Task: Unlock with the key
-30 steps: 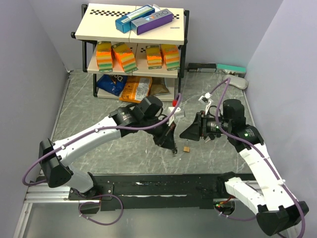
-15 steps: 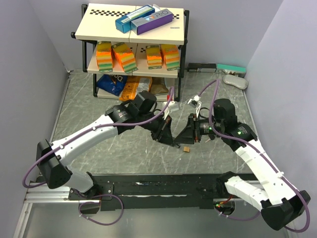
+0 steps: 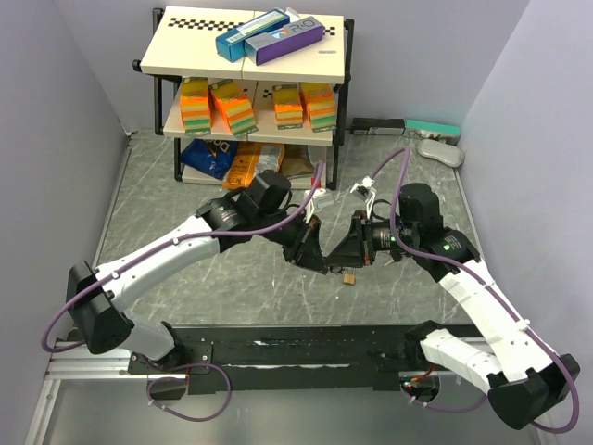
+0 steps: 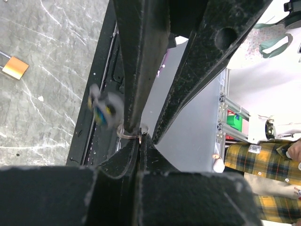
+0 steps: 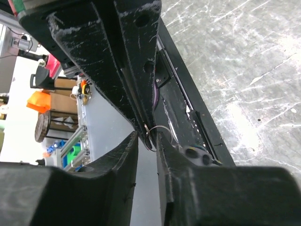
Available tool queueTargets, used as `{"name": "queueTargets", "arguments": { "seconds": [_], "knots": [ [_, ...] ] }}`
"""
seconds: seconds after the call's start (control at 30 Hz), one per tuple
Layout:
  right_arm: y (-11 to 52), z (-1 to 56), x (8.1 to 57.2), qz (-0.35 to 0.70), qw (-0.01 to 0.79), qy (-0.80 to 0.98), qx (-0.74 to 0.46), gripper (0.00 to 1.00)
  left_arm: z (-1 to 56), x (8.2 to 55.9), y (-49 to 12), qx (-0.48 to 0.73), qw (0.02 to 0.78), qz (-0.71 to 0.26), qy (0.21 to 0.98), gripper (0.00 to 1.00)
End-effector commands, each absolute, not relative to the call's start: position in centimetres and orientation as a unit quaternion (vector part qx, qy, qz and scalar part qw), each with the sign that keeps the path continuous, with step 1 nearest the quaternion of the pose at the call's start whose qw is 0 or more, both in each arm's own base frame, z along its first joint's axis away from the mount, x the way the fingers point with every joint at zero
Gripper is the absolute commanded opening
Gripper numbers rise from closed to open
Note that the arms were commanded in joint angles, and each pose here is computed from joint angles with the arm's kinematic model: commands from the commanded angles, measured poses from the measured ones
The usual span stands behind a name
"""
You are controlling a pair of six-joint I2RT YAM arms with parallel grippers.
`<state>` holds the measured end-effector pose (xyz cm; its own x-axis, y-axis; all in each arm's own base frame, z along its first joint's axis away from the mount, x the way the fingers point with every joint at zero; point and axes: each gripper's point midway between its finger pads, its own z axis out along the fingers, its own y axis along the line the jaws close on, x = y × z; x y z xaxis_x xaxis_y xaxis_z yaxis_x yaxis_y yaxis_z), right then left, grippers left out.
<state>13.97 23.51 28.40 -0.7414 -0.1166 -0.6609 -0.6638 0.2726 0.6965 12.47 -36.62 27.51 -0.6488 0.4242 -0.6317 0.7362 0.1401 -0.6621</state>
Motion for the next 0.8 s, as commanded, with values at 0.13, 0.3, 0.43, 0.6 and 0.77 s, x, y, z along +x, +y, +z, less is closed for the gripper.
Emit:
{"name": "queueTargets", "arguments": {
  "seconds": [0.13,0.3,0.43,0.6,0.77],
  "knots": [
    [23.8,29.9,13.7,0.558,0.27,0.73,-0.288,0.17,30.6,12.3,-37.2,0.398,0.17,-0.573,0.695,0.01],
    [23.9,30.1,13.5,0.563,0.267,0.725,-0.293,0.03,30.9,12.1,-37.4,0.407,0.166,-0.581,0.685,0.01],
    [24.0,30.2,13.7,0.564,0.271,0.723,-0.294,0.0,30.9,12.0,-37.4,0.408,0.164,-0.584,0.682,0.01],
    [23.9,30.2,13.8,0.558,0.278,0.725,-0.292,0.0,30.8,12.6,-37.5,0.393,0.17,-0.581,0.692,0.03],
    [23.5,29.9,14.6,0.537,0.306,0.735,-0.28,0.0,30.9,15.1,-37.2,0.328,0.204,-0.574,0.722,0.29]
  ]
}}
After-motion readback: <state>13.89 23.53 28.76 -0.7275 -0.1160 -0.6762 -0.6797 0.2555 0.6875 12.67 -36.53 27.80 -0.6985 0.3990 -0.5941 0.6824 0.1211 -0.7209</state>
